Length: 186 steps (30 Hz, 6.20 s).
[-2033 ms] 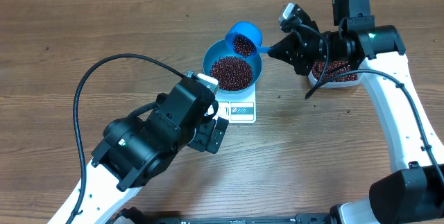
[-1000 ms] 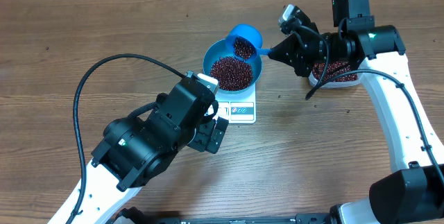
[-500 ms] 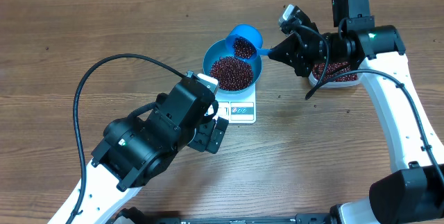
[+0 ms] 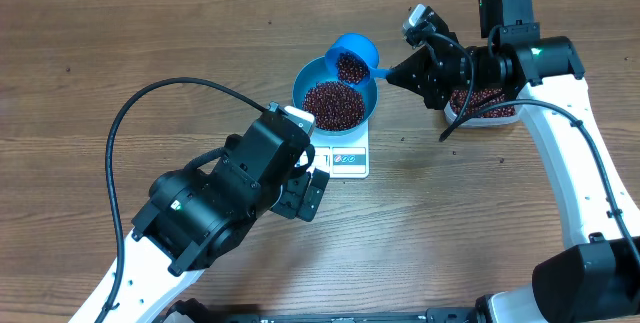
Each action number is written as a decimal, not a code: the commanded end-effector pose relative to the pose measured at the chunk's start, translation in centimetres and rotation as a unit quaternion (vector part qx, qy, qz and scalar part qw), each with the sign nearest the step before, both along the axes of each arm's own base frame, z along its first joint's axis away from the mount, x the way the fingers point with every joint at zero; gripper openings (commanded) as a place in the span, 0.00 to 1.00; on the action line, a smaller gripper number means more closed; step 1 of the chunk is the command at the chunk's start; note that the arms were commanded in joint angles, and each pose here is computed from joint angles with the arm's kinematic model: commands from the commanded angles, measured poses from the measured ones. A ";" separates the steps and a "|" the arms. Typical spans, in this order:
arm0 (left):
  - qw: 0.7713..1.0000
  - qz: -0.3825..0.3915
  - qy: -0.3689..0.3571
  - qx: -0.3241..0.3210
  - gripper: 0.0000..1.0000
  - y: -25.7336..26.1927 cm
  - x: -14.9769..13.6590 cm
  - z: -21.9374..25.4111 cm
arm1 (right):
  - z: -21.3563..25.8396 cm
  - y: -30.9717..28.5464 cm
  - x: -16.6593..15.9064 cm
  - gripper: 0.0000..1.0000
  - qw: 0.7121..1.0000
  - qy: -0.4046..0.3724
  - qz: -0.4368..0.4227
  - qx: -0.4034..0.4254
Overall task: Scoop item into bowl and weigh 150g on scale
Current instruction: 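Keep the blue scoop tilted over the teal bowl, trickling beans, then move the scoop back to the bean tub and dip it in, then lift the scoop with a few beans and carry it over the bowl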
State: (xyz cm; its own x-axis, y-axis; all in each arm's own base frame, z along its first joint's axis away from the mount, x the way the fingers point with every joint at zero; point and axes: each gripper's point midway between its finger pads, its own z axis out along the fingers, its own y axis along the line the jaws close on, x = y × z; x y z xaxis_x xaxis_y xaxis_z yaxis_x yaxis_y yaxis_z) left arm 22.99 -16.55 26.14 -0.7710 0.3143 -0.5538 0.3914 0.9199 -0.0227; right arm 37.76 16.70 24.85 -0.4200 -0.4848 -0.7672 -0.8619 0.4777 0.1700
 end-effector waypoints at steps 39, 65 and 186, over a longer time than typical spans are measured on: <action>1.000 -0.002 -0.018 -0.002 1.00 0.2 0.3 1.0 | 1.4 0.4 -0.1 0.04 0.999 -0.025 0.017 0.013; 1.000 -0.002 -0.018 -0.002 1.00 0.2 0.3 1.0 | 1.4 0.4 -0.1 0.04 1.000 -0.012 0.005 0.019; 1.000 -0.002 -0.018 -0.002 1.00 0.2 0.3 1.0 | -7.9 4.3 1.7 0.04 0.963 -0.002 -0.083 -0.258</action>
